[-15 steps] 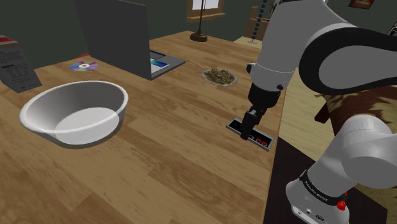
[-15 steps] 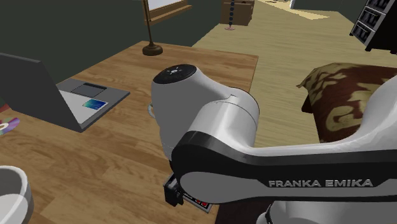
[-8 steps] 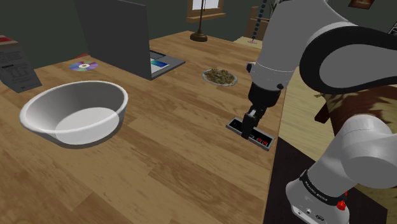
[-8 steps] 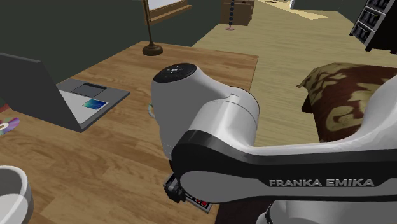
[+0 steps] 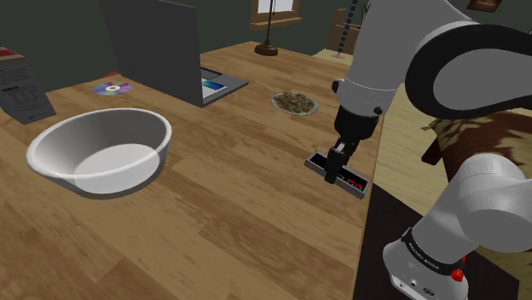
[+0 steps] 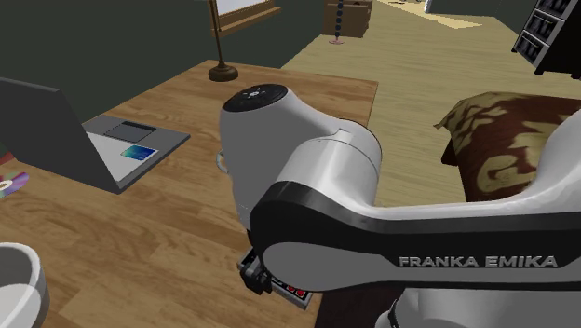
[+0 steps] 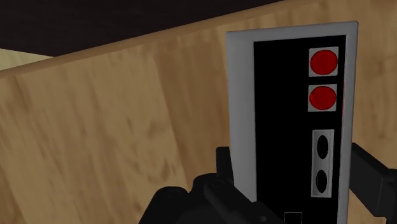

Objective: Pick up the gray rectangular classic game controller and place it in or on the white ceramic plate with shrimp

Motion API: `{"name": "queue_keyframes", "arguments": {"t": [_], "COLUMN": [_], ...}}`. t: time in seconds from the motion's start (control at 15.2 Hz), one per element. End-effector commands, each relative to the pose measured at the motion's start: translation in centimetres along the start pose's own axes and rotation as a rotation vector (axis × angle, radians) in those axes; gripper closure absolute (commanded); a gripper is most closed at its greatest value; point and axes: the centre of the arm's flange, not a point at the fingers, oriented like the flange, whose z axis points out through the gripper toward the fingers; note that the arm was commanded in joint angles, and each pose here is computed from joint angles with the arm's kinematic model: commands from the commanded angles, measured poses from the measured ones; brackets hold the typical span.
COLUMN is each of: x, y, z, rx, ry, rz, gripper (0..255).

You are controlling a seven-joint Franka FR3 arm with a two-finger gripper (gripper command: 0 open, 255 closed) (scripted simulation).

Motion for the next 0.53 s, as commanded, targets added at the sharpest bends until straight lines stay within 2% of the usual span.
{"name": "queue_keyframes", "arguments": {"t": [0.0,0.46], "x": [-0.1,-0.2], "y": [0.0,0.0], "z": [-0.9,-4.6], "rx": [0.000,0.000], "ry": [-0.001,-0.001], "rz": [0.000,0.000], "gripper": [255,255]}}
